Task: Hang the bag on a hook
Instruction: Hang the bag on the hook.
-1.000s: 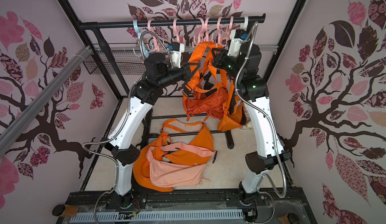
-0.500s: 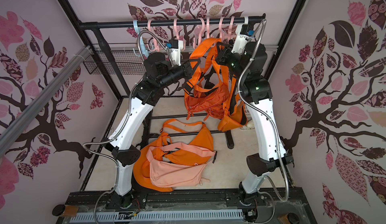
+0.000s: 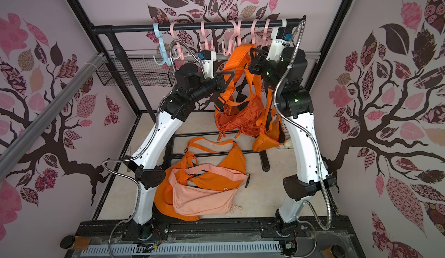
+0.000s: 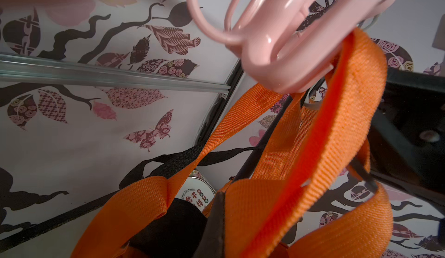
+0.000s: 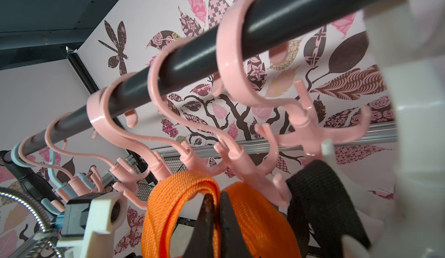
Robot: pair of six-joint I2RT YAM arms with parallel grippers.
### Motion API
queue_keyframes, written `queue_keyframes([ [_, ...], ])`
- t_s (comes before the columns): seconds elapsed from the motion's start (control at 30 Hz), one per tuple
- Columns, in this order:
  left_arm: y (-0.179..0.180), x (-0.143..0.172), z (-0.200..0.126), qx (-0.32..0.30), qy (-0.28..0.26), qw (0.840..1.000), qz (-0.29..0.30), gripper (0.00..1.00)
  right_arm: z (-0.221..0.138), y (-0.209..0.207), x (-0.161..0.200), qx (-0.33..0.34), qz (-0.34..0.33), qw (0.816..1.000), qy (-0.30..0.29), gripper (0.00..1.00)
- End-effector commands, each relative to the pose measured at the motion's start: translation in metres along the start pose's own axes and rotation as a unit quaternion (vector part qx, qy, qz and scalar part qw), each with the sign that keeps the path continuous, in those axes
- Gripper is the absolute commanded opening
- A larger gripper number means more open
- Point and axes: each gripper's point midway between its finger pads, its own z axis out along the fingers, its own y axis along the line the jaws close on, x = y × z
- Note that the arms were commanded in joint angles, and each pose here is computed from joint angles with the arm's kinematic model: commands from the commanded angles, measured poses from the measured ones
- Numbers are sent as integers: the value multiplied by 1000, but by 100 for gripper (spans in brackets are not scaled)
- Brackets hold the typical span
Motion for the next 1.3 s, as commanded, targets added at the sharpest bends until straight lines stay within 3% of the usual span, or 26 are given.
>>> queue_keyframes([
  [0.0,-9,-22,-10,16,-24,1000,-1,0,8,2,6,-17,-4,1000,12,0],
  [0.37,-8,-31,-19,17,-28,999,3,0,10,16,17,-60,8,997,42,0],
  [0.8,-37,-53,-36,67,-52,996,22,0,-35,22,-64,-9,-13,996,-88,0],
  [1.1,-37,-66,-48,52,-73,995,36,0,-47,46,-79,-65,-2,992,-108,0],
  [1.27,-29,-65,-46,38,-72,996,30,0,-40,64,-62,-130,15,989,-71,0],
])
